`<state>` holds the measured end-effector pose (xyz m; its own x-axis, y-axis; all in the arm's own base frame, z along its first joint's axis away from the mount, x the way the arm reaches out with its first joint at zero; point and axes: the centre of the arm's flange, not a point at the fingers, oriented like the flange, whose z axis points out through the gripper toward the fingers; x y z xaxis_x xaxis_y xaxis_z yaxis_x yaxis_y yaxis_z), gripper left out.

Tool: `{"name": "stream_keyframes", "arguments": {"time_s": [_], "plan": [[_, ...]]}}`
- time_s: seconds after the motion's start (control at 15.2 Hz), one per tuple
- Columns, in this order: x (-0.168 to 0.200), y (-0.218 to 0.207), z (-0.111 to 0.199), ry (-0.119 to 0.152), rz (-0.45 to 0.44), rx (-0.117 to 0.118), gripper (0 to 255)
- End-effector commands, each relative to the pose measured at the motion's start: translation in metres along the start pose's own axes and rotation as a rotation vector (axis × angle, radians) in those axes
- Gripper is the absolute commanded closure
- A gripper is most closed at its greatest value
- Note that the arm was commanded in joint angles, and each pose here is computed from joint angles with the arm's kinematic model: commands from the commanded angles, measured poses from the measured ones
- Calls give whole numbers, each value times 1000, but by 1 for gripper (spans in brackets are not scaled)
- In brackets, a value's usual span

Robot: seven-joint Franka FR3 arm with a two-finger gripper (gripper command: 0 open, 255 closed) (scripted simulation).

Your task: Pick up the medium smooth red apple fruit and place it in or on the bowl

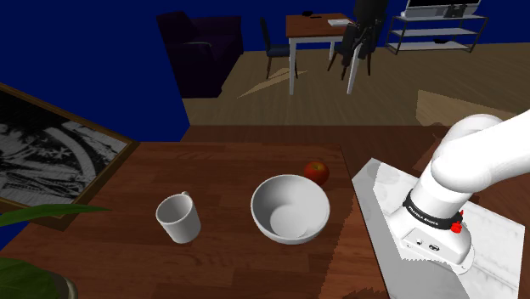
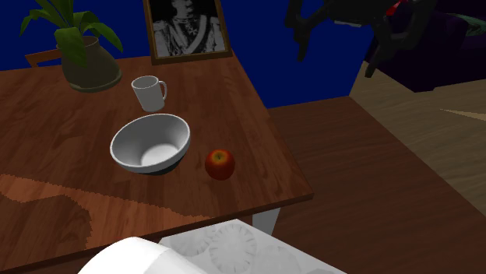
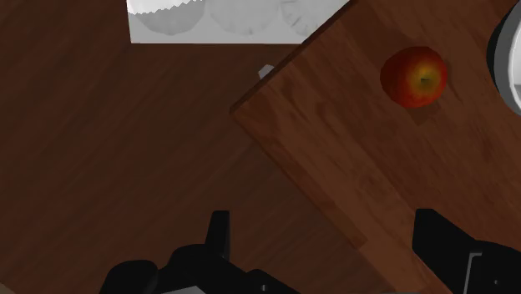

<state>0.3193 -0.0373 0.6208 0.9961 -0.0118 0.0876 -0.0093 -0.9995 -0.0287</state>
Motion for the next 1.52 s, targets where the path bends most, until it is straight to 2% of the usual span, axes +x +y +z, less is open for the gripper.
{"name": "stream_keyframes", "arguments": {"time_s": [0.0,1.45], "plan": [[0,0,0,0,0,0,0],[-76,-174,226,-29,40,-58,0]]}}
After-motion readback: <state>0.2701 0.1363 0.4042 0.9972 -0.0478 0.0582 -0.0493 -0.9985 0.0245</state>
